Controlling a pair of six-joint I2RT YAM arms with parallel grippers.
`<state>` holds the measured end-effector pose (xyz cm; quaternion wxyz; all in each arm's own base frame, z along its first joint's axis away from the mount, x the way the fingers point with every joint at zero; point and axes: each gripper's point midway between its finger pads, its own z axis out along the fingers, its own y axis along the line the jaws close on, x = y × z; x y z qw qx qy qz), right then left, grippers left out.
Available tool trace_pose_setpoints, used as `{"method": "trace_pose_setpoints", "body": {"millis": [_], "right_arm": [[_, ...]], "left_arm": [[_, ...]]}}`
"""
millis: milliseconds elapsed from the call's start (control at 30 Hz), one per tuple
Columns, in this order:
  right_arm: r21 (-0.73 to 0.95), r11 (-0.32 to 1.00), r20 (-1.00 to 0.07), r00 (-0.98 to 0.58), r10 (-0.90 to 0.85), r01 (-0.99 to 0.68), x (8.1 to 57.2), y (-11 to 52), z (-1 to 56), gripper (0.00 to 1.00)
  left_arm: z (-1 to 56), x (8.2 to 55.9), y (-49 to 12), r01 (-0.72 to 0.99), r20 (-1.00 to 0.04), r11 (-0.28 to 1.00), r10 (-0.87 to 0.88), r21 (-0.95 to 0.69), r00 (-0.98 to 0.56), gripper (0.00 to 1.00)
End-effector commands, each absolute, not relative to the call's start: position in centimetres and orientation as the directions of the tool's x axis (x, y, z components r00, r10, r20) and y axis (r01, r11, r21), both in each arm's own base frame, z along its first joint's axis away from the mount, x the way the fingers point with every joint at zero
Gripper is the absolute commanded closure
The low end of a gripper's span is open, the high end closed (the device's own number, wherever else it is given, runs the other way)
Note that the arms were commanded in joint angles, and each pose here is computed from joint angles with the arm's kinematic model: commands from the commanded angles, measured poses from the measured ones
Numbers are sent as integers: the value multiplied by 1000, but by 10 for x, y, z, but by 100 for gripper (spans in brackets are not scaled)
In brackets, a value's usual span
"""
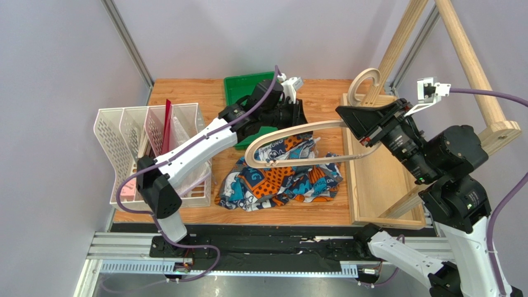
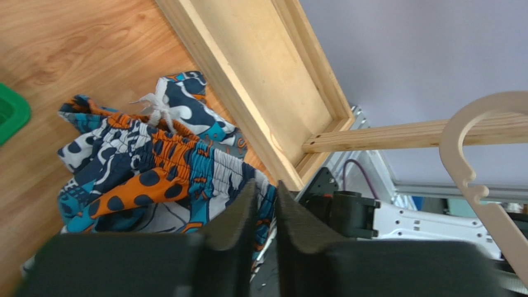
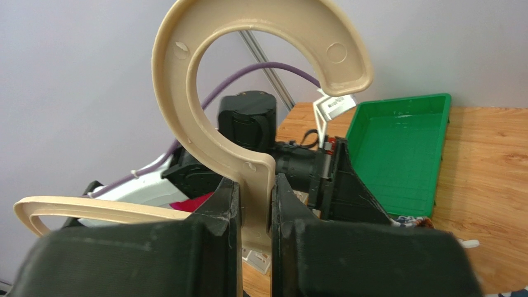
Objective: Remove the shorts from the hanger
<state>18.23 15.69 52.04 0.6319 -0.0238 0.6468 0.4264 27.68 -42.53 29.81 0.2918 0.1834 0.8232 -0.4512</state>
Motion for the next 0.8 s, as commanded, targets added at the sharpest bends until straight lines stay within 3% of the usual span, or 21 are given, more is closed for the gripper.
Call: {"method": "trace_pose_setpoints", "body": {"millis": [0,100,200,400,700,767], "right_arm": [[479,661,-865,-185,466,-578,188,160,513,100],[463,668,-878,-196,437,-583,192,165,504,100],[433,680,-896,-202,395,-592,194,168,491,100],[355,729,-935,-201,293,-586,202,169,468,100],[254,817,-964,-206,169,-518,223,160,440,100],[245,821,-965,-210,156,-516,225,161,439,100]], "left_arm": [[379,257,-392,654,-757,484,-27,-581,-653,39],[390,246,-361,650,-782,524,-50,-550,-621,23],[400,231,-330,654,-804,538,-77,-531,-589,19],[407,193,-272,662,-833,566,-83,-491,-547,18],[456,143,-253,764,-853,382,-195,-520,-483,19],[457,136,-264,780,-845,330,-160,-532,-510,24]]}}
